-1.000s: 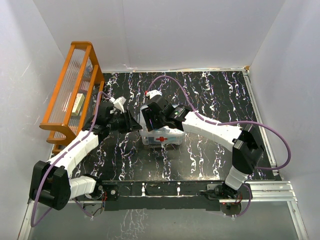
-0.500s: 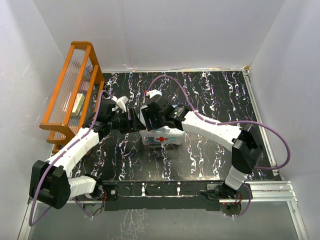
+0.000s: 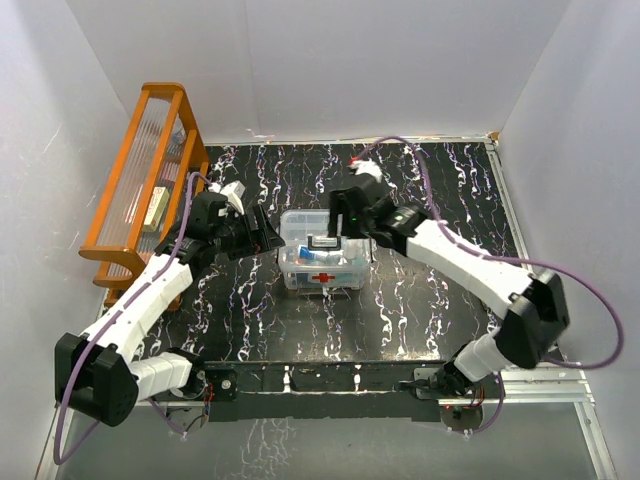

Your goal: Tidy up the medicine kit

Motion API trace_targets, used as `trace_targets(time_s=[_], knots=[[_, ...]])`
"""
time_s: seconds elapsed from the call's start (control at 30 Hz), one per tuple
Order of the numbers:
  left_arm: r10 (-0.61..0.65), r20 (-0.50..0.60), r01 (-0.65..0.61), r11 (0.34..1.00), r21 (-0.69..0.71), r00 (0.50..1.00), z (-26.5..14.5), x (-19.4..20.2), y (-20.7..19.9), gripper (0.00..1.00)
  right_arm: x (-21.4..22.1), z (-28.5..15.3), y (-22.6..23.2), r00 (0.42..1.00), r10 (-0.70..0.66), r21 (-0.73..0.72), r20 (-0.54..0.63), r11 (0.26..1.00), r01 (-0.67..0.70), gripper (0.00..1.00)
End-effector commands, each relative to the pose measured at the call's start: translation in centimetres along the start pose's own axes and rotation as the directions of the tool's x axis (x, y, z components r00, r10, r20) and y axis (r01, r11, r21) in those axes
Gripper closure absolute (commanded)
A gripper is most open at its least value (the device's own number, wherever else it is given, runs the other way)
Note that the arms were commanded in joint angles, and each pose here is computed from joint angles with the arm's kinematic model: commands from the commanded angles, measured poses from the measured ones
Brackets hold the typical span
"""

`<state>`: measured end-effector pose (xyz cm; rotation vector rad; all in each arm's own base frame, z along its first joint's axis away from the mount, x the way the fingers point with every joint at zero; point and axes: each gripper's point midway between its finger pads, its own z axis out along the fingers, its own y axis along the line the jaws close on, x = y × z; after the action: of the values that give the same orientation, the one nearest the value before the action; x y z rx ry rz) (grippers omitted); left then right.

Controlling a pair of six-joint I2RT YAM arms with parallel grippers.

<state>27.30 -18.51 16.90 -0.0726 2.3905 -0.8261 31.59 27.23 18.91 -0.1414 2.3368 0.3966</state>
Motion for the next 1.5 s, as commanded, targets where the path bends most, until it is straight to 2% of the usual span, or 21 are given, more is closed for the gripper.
trace_targets(time_s=[0.0,0.13,0.23,0.33,0.47,0.57,0.67,0.8,0.93,1.1,1.23,1.37,1.47], knots=[[0.032,0.085,-0.031,0.999,-0.015,0.996,-1.8,-1.8,-0.7,0.18,-3.3,-3.3,-5.3,0.974,0.138,0.095,0.182,0.983,-0.157,0.34],[0.035,0.083,-0.034,0.999,-0.015,0.996,-1.6,-1.8,-0.6,0.02,-2.2,-4.5,-9.4,0.966,0.169,0.144,0.198,0.969,-0.199,0.31],[0.031,0.076,-0.032,0.999,0.013,0.997,-1.0,-1.7,-1.0,0.01,-0.5,-4.2,-10.9,0.972,0.194,0.118,0.133,0.971,-0.21,0.29],[0.01,0.037,-0.01,1.0,-0.004,0.999,0.1,-1.5,-0.5,0.01,1.4,-3.5,-10.1,0.978,0.206,0.026,0.036,0.978,-0.207,0.3],[-0.013,-0.013,0.013,1.0,0.013,1.0,1.6,-1.3,-0.7,0.01,3.1,-2.7,-8.5,0.976,0.209,-0.061,-0.058,0.975,-0.212,0.36],[-0.028,-0.044,0.029,0.999,0.03,0.999,2.5,-1.2,-1.0,0.06,3.5,-2.3,-8.2,0.975,0.21,-0.082,-0.077,0.973,-0.216,0.41],[-0.047,-0.081,0.048,0.999,0.011,0.996,3.4,-0.8,-0.5,0.14,4.0,-1.8,-8.2,0.974,0.203,-0.085,-0.096,0.974,-0.212,0.45],[-0.066,-0.124,0.066,0.998,-0.005,0.99,4.4,-0.3,-0.1,0.31,4.7,-0.8,-7.6,0.97,0.198,-0.113,-0.138,0.97,-0.214,0.57],[-0.07,-0.11,0.068,0.997,-0.022,0.991,4.7,-1.3,-0.2,0.32,4.8,-0.1,-6.5,0.968,0.185,-0.168,-0.17,0.962,-0.214,0.61],[-0.024,-0.046,0.018,0.992,-0.123,0.999,3.4,-3.4,0.6,0.2,2.4,-0.8,-6.7,0.974,0.206,-0.147,-0.09,0.965,-0.218,0.6],[0.039,0.043,-0.03,0.983,-0.183,0.998,-0.3,-5.1,0.5,0.02,-0.3,-3.1,-8.7,0.97,0.239,-0.037,0.039,0.971,-0.238,0.49],[0.104,0.165,-0.076,0.983,-0.168,0.981,-5.6,-6.4,-1.2,0.01,-1.7,-7.0,-11.3,0.954,0.245,0.068,0.174,0.963,-0.26,0.35],[0.143,0.247,-0.105,0.981,-0.161,0.958,-9.2,-6.6,-2.0,0.01,-2.2,-10.9,-13.1,0.924,0.244,0.111,0.294,0.952,-0.286,0.3]])
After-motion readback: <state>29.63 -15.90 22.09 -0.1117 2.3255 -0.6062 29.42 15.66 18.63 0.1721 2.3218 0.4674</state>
